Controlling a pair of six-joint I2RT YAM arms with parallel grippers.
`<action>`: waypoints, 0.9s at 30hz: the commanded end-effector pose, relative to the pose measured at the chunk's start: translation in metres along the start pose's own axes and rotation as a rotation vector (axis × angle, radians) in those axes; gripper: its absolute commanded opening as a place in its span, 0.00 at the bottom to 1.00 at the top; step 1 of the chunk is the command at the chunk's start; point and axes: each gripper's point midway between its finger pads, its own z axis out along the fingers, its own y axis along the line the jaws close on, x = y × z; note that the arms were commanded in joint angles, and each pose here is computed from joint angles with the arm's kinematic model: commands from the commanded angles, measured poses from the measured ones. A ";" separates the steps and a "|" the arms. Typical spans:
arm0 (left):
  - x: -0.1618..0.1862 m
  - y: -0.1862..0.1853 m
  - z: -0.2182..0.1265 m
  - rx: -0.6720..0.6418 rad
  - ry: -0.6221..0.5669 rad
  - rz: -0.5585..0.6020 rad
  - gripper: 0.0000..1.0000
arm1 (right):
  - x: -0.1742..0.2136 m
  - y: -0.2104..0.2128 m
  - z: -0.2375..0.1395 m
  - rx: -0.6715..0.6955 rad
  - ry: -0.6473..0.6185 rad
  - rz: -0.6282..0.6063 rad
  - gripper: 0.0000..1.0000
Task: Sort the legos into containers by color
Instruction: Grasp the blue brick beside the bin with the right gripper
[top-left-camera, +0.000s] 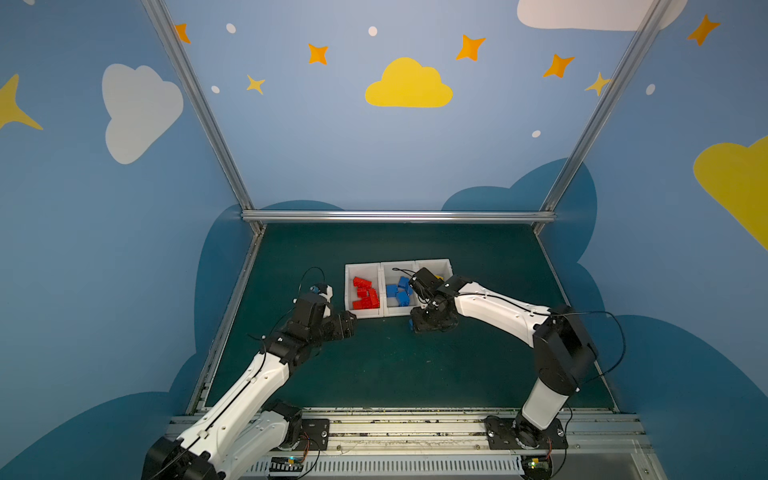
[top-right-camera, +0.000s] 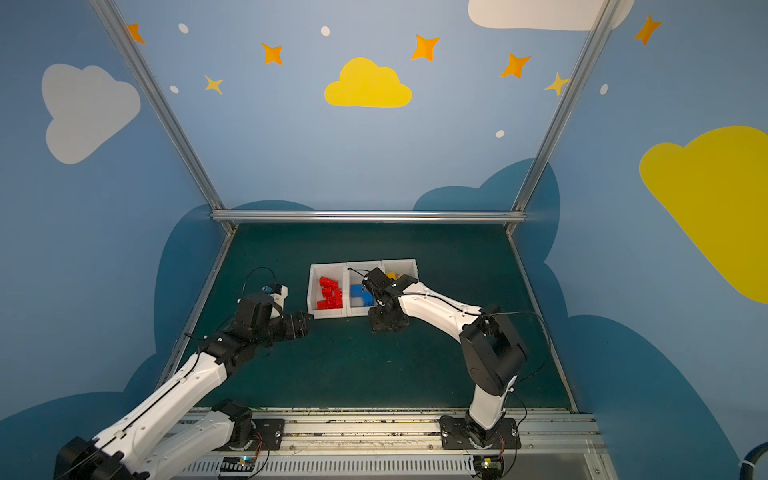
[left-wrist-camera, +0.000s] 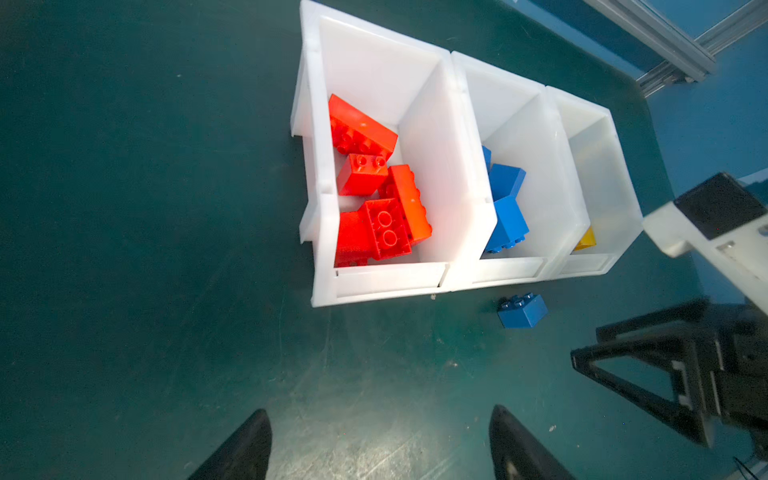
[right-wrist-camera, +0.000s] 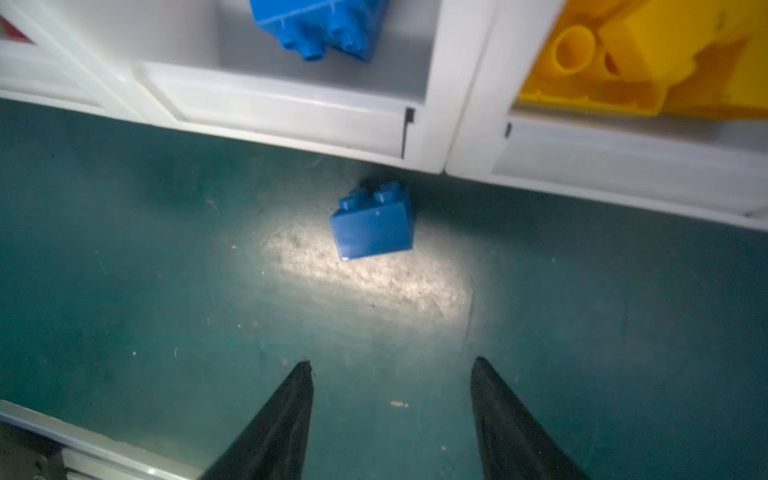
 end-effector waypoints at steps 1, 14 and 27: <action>-0.001 0.003 -0.006 0.002 -0.044 -0.032 0.83 | -0.010 0.004 0.005 0.018 0.001 -0.050 0.60; 0.008 0.009 -0.011 -0.004 -0.047 -0.056 0.83 | -0.028 0.005 0.029 0.055 0.033 -0.075 0.56; 0.010 0.010 -0.012 -0.004 -0.049 -0.062 0.84 | -0.030 0.003 0.040 0.066 0.052 -0.075 0.38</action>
